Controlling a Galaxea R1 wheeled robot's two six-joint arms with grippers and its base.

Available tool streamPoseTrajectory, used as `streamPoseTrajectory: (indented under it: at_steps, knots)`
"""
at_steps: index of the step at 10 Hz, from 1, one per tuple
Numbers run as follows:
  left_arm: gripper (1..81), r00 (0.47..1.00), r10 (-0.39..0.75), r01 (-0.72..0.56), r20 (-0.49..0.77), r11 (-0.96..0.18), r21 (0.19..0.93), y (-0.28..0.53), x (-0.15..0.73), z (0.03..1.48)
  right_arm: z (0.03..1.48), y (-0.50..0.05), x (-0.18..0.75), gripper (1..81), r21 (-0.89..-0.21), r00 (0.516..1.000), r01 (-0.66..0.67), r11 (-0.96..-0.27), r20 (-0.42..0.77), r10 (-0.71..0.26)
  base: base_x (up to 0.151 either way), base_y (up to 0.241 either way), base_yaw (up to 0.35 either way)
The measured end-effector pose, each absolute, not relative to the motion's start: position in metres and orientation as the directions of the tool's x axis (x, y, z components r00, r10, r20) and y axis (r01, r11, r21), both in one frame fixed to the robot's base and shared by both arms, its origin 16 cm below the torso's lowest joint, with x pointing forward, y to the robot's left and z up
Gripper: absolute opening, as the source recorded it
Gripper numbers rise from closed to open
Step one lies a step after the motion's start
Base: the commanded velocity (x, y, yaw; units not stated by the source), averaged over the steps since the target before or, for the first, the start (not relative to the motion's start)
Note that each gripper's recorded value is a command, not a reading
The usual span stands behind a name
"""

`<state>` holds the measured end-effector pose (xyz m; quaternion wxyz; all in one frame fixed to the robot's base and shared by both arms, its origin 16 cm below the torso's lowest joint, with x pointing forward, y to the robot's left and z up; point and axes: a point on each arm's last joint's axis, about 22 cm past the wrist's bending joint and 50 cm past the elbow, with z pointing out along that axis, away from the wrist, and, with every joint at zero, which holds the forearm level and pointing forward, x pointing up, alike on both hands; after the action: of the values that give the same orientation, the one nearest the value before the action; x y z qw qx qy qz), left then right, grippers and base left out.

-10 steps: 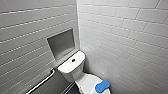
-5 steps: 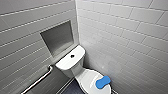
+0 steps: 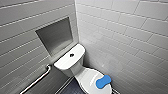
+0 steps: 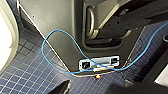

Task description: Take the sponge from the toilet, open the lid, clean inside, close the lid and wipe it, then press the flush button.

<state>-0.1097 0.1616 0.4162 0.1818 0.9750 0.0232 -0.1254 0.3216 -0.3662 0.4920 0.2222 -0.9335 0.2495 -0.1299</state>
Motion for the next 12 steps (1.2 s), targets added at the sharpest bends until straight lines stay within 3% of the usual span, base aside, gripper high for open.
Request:
streamPoseTrajectory:
  at_steps: [4,12]
  knots:
    - [81.1,0.979,0.000,0.074,-0.204,-0.932,0.356,0.159,-0.070,0.396,0.522,-0.344,0.441,81.1,-0.565,0.838,-0.321,-0.760,0.204,-0.506,0.000,0.000,0.000]
    - [81.1,0.984,0.000,0.065,-0.177,-0.929,0.364,0.153,-0.027,0.353,0.471,-0.312,0.502,81.1,-0.570,0.851,-0.312,-0.760,0.187,-0.490,0.000,0.000,0.000]
